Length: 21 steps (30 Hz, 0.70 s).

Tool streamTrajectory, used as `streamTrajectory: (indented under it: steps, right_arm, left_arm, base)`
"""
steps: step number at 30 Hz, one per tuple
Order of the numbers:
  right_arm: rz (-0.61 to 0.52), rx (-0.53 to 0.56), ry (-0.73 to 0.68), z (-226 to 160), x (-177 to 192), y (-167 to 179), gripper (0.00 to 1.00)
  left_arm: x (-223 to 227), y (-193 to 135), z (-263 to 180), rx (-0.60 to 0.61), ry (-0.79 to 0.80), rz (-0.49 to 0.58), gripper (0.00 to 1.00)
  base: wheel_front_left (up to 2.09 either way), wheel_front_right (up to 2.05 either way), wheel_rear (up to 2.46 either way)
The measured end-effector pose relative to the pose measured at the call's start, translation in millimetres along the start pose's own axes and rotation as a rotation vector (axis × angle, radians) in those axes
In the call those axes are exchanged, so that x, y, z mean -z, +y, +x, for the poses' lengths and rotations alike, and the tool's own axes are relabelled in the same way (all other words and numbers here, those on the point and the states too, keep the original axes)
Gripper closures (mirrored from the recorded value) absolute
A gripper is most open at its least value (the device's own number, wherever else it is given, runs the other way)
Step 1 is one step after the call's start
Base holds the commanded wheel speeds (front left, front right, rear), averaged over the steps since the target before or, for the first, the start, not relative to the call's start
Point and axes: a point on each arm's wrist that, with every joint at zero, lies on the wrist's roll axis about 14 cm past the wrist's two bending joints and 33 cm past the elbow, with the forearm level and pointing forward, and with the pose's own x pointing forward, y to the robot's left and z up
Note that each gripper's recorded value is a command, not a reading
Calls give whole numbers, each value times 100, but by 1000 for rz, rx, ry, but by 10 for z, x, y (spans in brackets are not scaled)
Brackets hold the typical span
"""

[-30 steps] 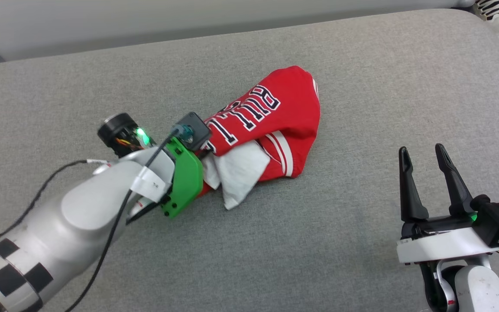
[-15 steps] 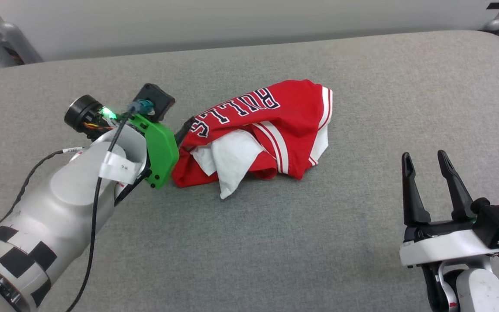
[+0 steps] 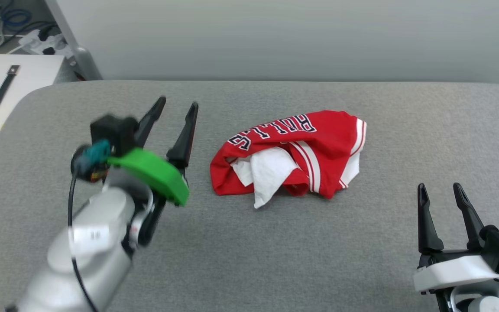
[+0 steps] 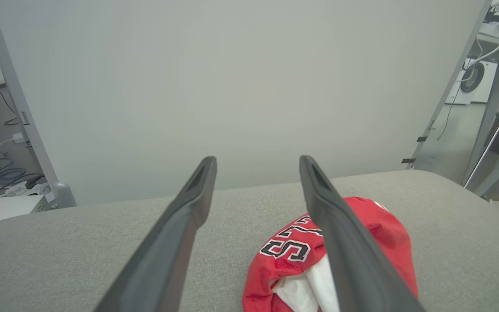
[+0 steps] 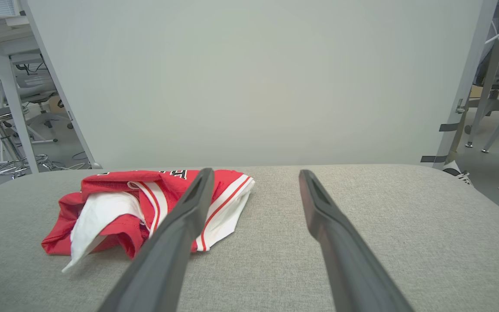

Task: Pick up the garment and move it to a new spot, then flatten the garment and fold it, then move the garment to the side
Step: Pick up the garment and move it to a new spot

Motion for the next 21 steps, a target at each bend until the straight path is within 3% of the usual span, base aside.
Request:
streamTrajectory:
  steps: [9,21]
  right_arm:
    - [-10,-27,-7,-11,-34,86,0]
    - [-5,-15,5,-79,-6,54,0]
  left_arm:
    - [16,-127,-742,-98,-113,-58,0]
    - [305,-192,-1017,-148,-78,-60,0]
  base:
    - [0,0,0]
    - [0,0,0]
